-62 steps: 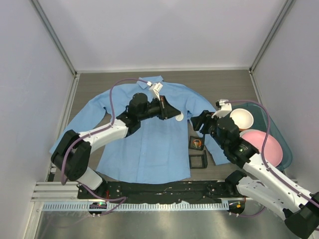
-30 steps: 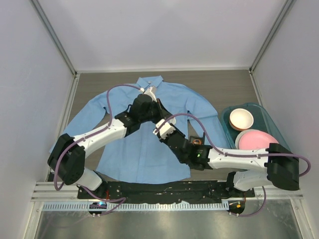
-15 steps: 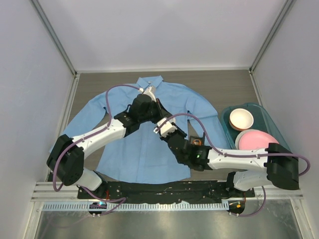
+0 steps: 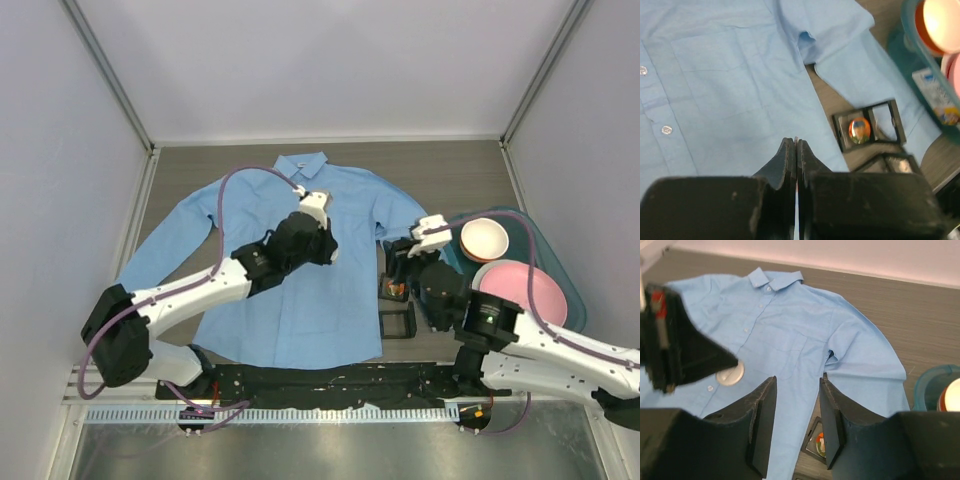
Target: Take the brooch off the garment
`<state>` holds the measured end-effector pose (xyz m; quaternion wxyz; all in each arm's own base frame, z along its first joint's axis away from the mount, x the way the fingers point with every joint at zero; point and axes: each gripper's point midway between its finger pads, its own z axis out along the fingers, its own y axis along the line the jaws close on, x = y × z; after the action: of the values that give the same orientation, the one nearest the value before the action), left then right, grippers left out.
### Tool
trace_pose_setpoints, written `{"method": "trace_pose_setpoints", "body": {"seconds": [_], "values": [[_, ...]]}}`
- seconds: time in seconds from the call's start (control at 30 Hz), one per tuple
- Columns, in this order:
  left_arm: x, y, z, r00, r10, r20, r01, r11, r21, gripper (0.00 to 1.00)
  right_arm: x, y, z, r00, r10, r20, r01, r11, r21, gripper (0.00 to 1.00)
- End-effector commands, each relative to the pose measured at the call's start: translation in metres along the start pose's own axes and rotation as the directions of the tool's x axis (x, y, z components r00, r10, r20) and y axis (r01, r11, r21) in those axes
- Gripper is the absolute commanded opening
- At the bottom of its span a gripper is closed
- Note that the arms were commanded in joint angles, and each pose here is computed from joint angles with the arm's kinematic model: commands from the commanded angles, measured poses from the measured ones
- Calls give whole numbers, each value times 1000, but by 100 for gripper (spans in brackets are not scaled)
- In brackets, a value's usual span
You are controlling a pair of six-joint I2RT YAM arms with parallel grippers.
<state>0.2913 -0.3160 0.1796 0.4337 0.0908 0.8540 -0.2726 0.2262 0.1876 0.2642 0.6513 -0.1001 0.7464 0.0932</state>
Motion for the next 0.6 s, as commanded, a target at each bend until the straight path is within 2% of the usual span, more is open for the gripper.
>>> {"method": "trace_pose_setpoints", "body": {"seconds": [0.0,0.07,0.1,0.13,0.23,0.27,0.33,0.4,0.57], "values": [[4,-9,-27,934,339,110,-335,941,-57,0,-18,-25,-18,989,148,12,-148,988,48,45],[11,-33,-31,886,434,165,-444,896,24,0,-30,-32,-25,984,172,44,-174,984,44,45],[33,-44,-33,865,474,163,-490,868,76,0,-33,-34,-26,983,175,52,-178,983,48,45],[34,-59,-34,852,479,212,-510,852,122,0,-37,-38,-28,981,184,63,-187,981,50,45],[71,-82,-31,778,574,257,-626,746,227,0,-51,-44,-36,973,212,90,-216,976,39,45],[82,-84,-29,724,636,267,-689,683,243,0,-56,-46,-39,969,225,102,-229,973,31,45],[94,-104,-29,683,656,321,-730,628,271,0,-61,-51,-43,963,240,120,-245,969,26,45],[116,-111,-19,629,708,323,-778,562,281,0,-65,-60,-51,954,263,144,-269,963,19,44],[140,-133,-2,561,755,339,-826,487,283,0,-67,-75,-63,940,295,173,-302,953,21,44]]}}
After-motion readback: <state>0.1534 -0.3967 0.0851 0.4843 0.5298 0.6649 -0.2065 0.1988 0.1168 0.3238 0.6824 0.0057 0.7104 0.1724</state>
